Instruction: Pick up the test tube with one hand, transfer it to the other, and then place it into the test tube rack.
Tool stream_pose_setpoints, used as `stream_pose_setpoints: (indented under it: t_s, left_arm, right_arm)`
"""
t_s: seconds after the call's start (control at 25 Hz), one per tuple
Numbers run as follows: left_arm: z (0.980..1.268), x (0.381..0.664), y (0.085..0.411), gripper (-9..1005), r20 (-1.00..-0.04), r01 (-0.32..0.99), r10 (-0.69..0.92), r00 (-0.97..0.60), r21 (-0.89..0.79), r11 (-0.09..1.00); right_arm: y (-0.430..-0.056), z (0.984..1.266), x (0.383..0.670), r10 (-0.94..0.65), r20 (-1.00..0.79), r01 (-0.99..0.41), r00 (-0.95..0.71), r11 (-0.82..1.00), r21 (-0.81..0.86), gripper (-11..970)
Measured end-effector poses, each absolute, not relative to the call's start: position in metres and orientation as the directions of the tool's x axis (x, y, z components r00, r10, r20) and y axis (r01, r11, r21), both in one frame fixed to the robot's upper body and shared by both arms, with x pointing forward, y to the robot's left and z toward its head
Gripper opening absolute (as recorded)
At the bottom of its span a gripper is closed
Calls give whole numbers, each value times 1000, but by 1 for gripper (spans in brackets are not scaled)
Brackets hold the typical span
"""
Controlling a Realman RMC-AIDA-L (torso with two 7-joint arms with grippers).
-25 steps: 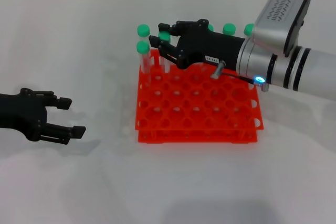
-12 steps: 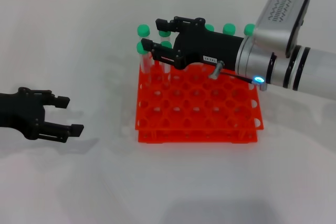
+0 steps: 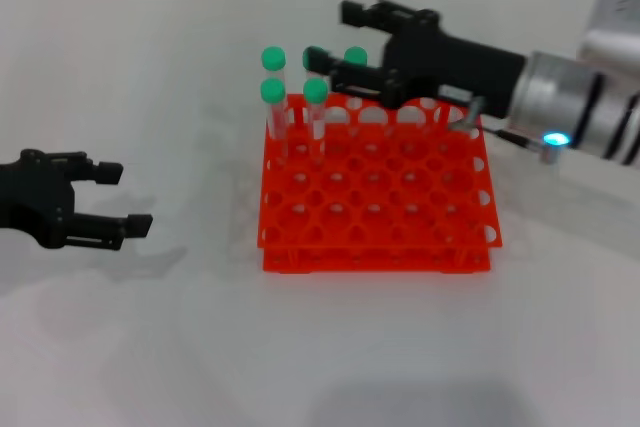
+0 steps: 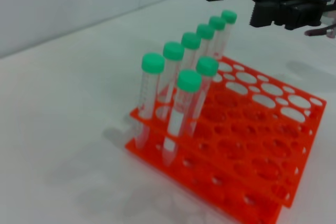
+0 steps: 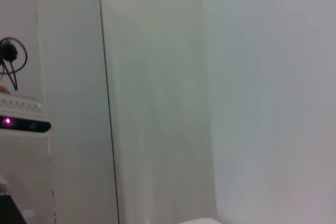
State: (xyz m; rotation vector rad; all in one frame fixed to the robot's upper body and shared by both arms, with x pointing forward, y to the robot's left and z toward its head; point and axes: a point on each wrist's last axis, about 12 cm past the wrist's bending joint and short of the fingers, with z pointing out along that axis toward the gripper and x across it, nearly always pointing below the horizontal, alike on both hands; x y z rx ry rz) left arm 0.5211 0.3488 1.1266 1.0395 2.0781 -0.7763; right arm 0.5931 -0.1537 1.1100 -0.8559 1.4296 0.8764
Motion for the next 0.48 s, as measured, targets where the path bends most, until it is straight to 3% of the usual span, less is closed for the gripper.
stream_pose_setpoints:
  t_s: [0.24,0.48]
  left_arm:
    - [1130,522,346,875,-820,836,380,-429,-201,510]
    - [1133,525,340,875,-879,840,305,-366,-171,514]
  right_arm:
    - [-190,1115,595,2,-998,-878,-67,474,59,735]
    - [-223,1116,593,-82,-991,-861,-101,506,46,733]
